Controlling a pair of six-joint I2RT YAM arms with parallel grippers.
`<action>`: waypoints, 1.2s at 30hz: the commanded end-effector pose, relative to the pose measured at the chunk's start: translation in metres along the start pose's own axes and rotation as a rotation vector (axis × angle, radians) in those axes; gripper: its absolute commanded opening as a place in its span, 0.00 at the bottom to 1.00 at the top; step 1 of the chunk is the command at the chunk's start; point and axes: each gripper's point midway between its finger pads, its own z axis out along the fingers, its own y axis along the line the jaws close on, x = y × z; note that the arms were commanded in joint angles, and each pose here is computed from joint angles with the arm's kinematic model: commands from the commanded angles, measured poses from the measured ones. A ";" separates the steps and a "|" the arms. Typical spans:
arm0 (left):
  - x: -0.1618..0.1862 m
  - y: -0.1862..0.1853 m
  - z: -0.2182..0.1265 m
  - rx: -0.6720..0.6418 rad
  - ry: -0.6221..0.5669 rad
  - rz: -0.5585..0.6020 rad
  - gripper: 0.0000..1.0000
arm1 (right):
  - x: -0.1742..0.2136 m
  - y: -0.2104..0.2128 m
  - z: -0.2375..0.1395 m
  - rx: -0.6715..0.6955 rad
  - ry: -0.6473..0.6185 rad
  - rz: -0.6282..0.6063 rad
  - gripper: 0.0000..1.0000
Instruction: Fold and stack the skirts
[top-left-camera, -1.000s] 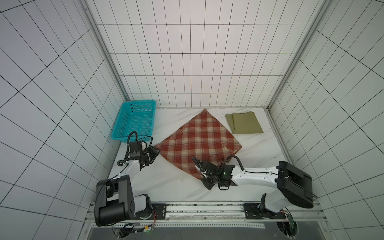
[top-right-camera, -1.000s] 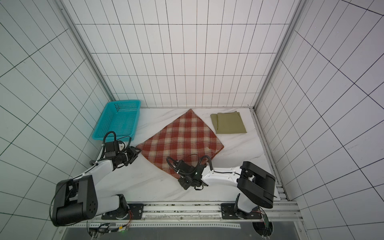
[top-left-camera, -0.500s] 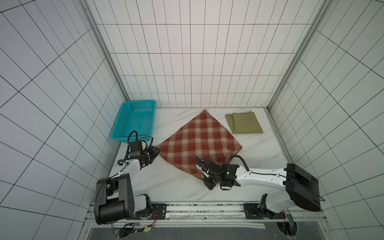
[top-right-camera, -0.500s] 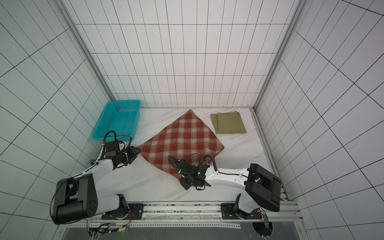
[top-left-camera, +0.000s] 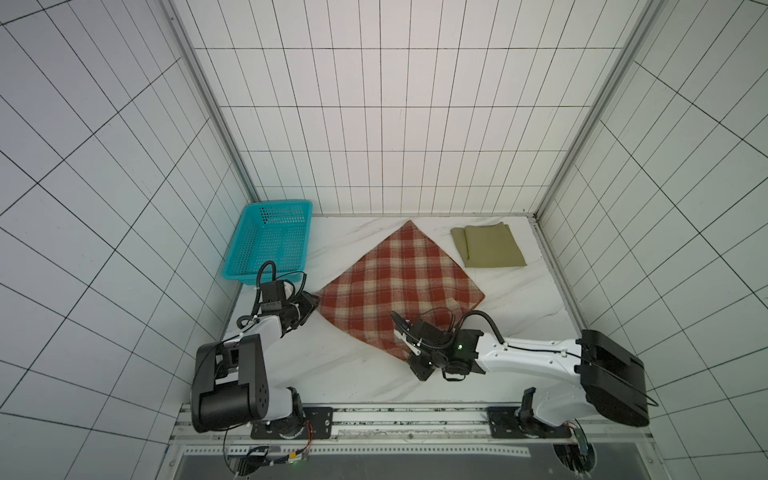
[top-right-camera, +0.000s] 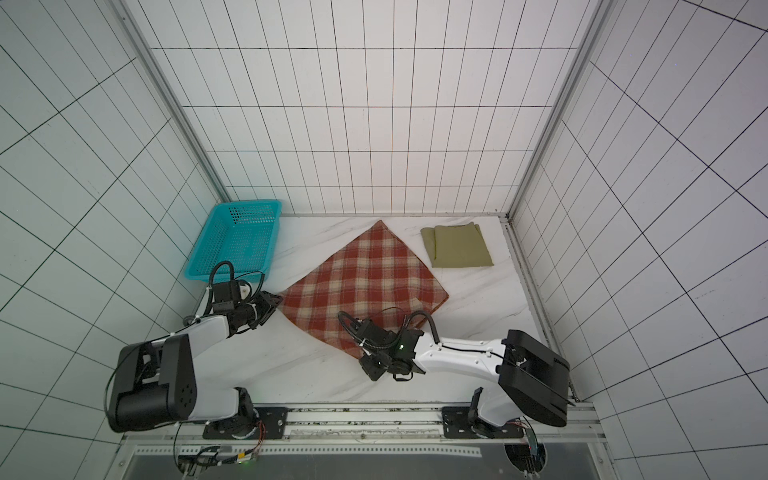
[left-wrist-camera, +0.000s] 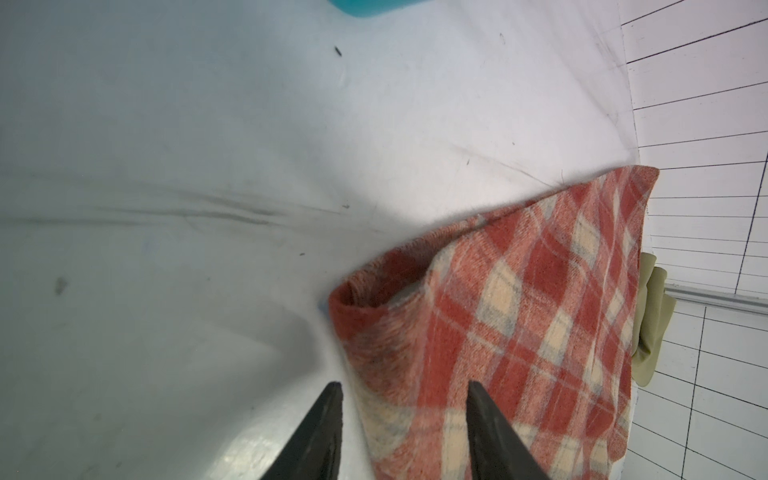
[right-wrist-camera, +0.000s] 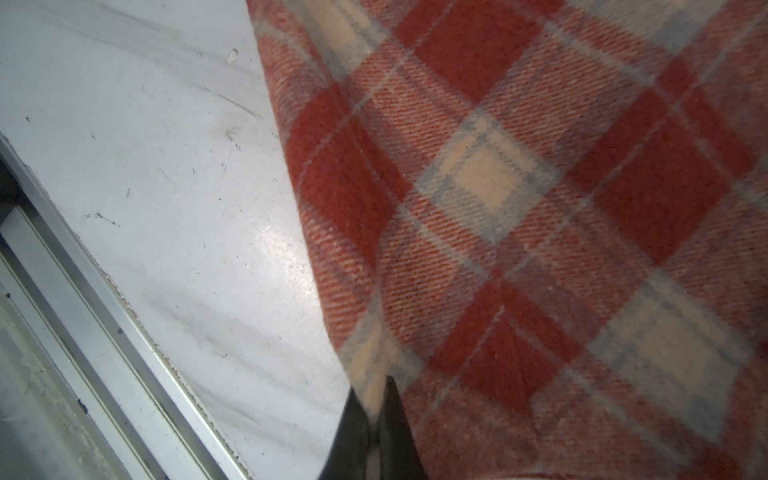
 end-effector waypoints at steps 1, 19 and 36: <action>-0.008 0.001 0.004 0.002 -0.032 0.004 0.46 | 0.023 -0.004 0.001 0.000 0.056 0.009 0.00; 0.007 0.013 0.018 -0.022 0.005 0.000 0.32 | 0.017 -0.003 -0.005 0.005 0.044 0.006 0.00; -0.005 -0.028 -0.011 0.033 -0.055 0.068 0.00 | 0.006 0.001 -0.021 -0.015 0.001 0.030 0.00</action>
